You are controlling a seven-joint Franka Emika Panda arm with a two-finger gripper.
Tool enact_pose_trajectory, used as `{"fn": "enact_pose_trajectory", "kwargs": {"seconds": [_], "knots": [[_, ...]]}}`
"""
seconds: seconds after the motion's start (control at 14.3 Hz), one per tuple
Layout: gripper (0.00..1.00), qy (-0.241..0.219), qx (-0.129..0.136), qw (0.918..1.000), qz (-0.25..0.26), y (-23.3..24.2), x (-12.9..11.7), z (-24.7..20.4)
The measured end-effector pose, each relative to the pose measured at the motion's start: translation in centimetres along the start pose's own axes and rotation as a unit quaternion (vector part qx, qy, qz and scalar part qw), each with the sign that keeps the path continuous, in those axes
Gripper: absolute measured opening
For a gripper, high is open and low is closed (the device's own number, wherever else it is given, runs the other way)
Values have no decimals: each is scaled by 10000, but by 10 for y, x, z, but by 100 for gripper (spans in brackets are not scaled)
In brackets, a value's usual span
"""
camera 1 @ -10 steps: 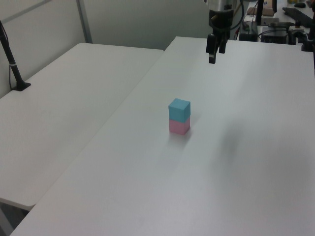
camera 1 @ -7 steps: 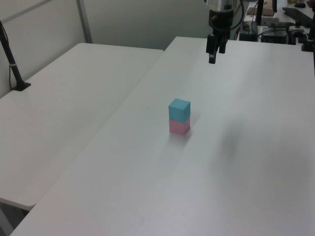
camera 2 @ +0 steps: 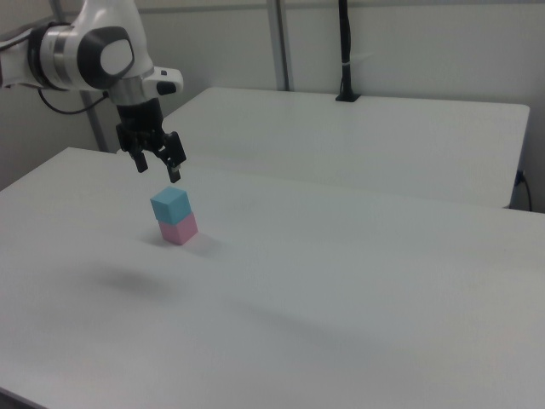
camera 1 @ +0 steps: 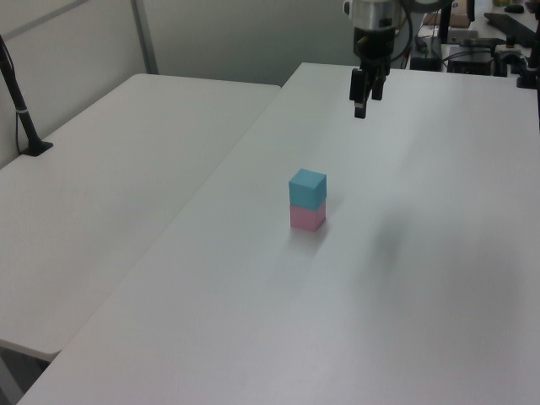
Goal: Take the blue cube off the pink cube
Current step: 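Lower the open gripper down onto the light blue cube, then close the gripper around the light blue cube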
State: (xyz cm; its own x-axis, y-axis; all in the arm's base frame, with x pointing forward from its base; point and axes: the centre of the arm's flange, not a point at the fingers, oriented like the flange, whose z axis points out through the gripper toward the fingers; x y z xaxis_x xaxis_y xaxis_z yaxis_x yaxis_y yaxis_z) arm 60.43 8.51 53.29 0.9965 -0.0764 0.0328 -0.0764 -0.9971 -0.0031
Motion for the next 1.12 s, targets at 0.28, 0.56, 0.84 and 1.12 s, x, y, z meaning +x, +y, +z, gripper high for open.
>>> {"fn": "enact_pose_trajectory", "kwargs": {"seconds": [0.28,0.56,0.84,1.12], "knots": [[100,160,75,9997,174,-42,17,46],[100,370,-1,9980,516,-83,32,107],[99,547,-290,9957,692,-103,43,155],[70,612,-323,9954,659,-106,46,159]]}}
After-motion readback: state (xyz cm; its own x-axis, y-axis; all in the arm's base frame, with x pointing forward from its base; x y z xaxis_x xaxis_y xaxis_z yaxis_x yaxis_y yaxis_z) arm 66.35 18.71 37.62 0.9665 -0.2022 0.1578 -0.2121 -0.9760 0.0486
